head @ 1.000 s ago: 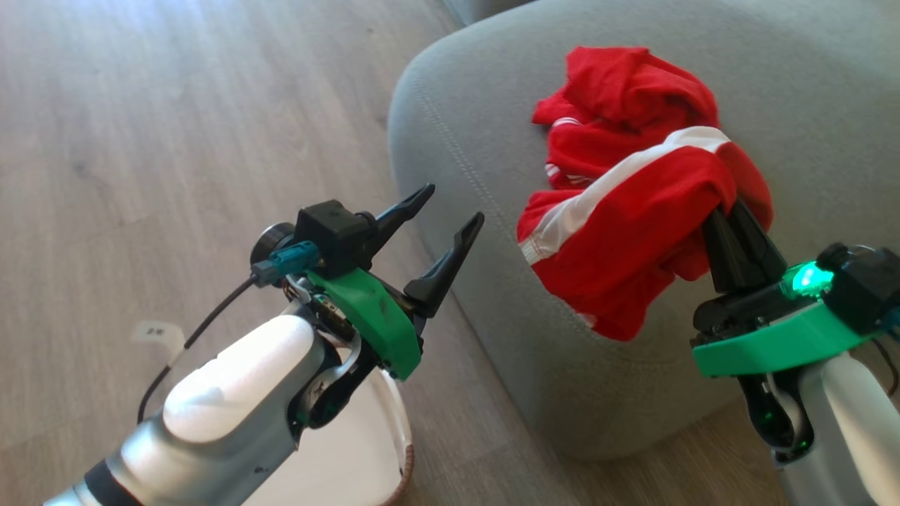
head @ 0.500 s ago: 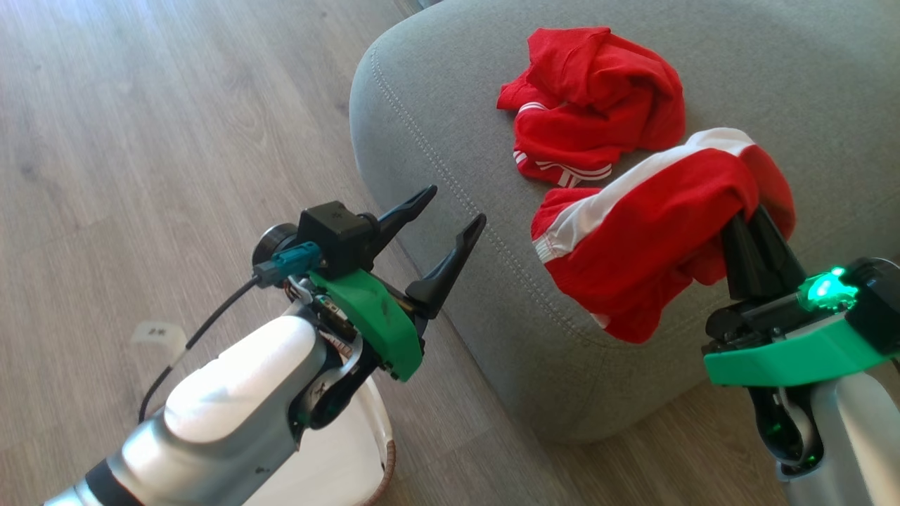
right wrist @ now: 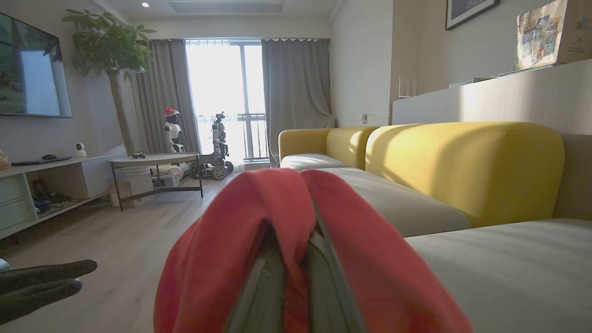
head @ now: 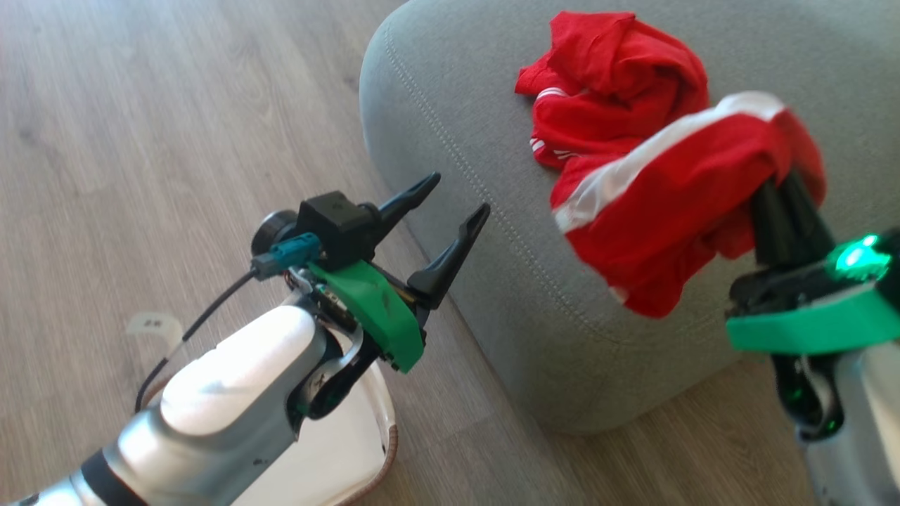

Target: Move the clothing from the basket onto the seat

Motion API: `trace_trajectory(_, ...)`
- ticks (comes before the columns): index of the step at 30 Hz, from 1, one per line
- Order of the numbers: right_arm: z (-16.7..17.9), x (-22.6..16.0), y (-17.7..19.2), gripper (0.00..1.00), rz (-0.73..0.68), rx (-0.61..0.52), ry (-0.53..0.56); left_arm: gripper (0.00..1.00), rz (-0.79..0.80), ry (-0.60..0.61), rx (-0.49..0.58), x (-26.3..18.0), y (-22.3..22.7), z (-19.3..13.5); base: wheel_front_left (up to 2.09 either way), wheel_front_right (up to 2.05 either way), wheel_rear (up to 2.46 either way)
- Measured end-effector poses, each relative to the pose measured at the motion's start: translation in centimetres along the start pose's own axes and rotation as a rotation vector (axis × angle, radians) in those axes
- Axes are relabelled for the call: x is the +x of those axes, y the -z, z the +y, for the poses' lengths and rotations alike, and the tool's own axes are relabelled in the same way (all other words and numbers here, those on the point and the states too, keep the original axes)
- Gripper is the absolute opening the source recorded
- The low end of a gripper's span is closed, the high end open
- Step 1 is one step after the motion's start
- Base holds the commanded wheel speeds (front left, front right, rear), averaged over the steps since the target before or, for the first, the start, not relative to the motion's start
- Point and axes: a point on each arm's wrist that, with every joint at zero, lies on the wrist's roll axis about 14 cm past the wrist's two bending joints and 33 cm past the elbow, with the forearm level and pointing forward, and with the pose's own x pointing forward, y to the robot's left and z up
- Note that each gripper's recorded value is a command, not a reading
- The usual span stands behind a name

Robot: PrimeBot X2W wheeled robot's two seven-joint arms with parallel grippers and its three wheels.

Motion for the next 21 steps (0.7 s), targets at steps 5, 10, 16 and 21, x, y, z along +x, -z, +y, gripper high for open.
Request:
trace_trajectory(5, -1.3, 3.0, -0.5, 0.00, -0.023, -0.054, -0.005, 1.00, -0.015, -0.004, -0.001, 0.2, -0.2, 1.1, 0.00, 0.00, 0.00)
trace_trajectory(10, -3.3, 5.4, 0.9, 0.00, 0.018, -0.103, 0.015, 1.00, 0.000, -0.018, -0.017, 0.1, 0.7, 2.7, 0.00, 0.00, 0.00)
trace_trajectory(16, -5.3, 8.8, 2.4, 0.00, 0.046, -0.149, 0.040, 1.00, 0.017, -0.035, -0.034, 0.2, 1.9, 5.1, 0.00, 0.00, 0.00)
trace_trajectory(21, -7.0, 12.1, 3.2, 0.00, 0.051, -0.184, 0.063, 1.00, 0.027, -0.033, -0.056, 0.3, 3.1, 6.6, 0.00, 0.00, 0.00)
